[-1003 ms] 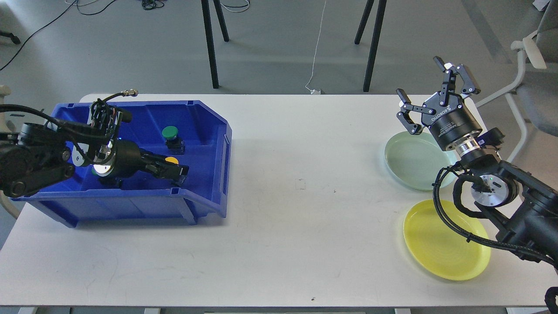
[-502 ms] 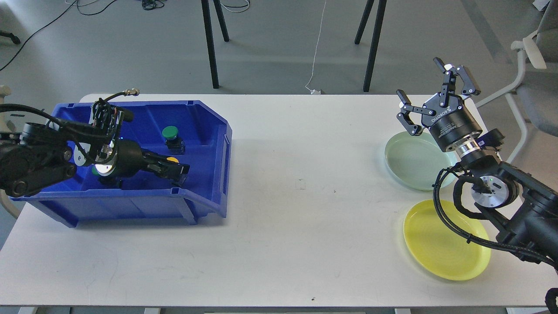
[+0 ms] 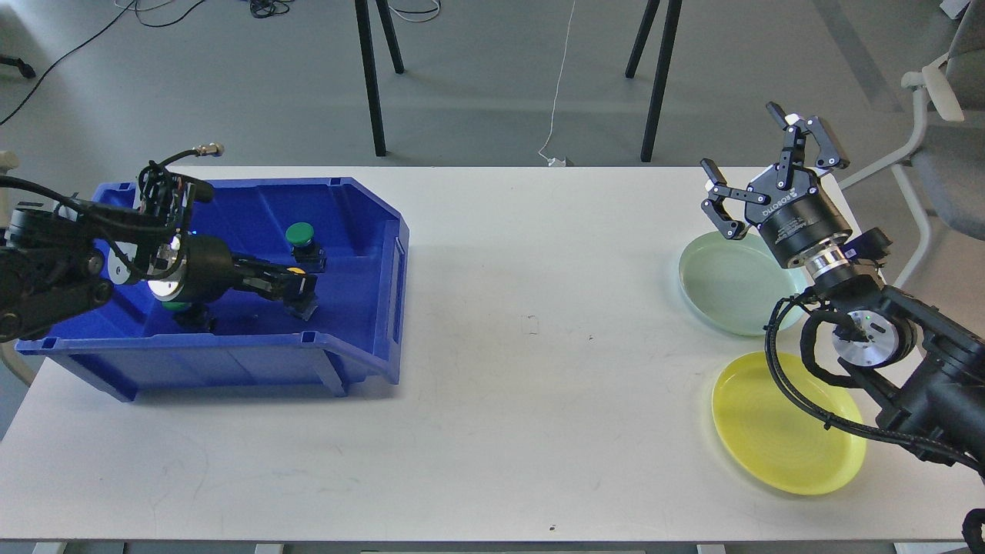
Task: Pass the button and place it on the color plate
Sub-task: 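Lift the yellow button out of the bin with the left gripper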
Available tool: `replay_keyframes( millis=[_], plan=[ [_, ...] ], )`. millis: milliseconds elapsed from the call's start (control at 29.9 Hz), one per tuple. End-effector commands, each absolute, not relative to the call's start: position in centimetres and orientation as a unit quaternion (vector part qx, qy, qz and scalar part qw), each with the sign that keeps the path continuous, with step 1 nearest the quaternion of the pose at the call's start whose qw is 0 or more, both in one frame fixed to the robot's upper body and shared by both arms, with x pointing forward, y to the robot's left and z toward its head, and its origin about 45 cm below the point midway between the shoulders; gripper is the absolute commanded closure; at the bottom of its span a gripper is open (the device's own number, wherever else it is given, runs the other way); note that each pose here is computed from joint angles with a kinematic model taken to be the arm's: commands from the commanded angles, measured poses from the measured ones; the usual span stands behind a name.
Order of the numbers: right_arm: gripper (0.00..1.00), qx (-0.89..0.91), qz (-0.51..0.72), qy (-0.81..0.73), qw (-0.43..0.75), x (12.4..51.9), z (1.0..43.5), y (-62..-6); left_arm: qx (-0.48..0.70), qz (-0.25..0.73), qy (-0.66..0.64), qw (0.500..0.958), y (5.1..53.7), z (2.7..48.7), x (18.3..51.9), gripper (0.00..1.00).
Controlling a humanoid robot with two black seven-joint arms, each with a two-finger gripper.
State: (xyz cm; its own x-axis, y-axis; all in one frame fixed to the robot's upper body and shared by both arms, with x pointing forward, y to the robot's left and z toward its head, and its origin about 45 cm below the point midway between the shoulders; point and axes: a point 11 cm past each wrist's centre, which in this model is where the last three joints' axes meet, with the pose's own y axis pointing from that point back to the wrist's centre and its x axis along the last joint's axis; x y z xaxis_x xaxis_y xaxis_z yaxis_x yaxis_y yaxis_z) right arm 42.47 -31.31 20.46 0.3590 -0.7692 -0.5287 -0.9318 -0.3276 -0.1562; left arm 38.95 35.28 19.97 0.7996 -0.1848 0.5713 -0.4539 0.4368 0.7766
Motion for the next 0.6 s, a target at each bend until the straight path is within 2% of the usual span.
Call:
replay_keyframes(
  millis=[0,201,401,468,569],
  plan=[
    [0.01,-0.792,0.182,0.537,0.227,42.6,20.7,-31.3,0.497,0.106,-0.305,0.806,35.1,23.4,39.0,0.94],
    [0.01,-0.777,0.178,0.545,0.258,43.1,21.9,-32.3,0.414,0.143,-0.318,0.841,33.1,33.1,39.4,0.94],
    [0.01,-0.768,0.177,0.552,0.271,43.1,22.1,-33.0,0.209,0.263,-0.285,0.897,30.2,41.1,41.1,0.94],
    [0.01,-0.764,0.178,0.556,0.274,42.8,22.0,-33.4,0.137,0.283,-0.243,0.917,28.7,42.0,41.4,0.94],
    [0.01,-0.766,0.180,0.553,0.274,42.5,21.9,-33.4,0.056,0.273,-0.163,0.946,24.9,40.4,41.5,0.94]
  ],
)
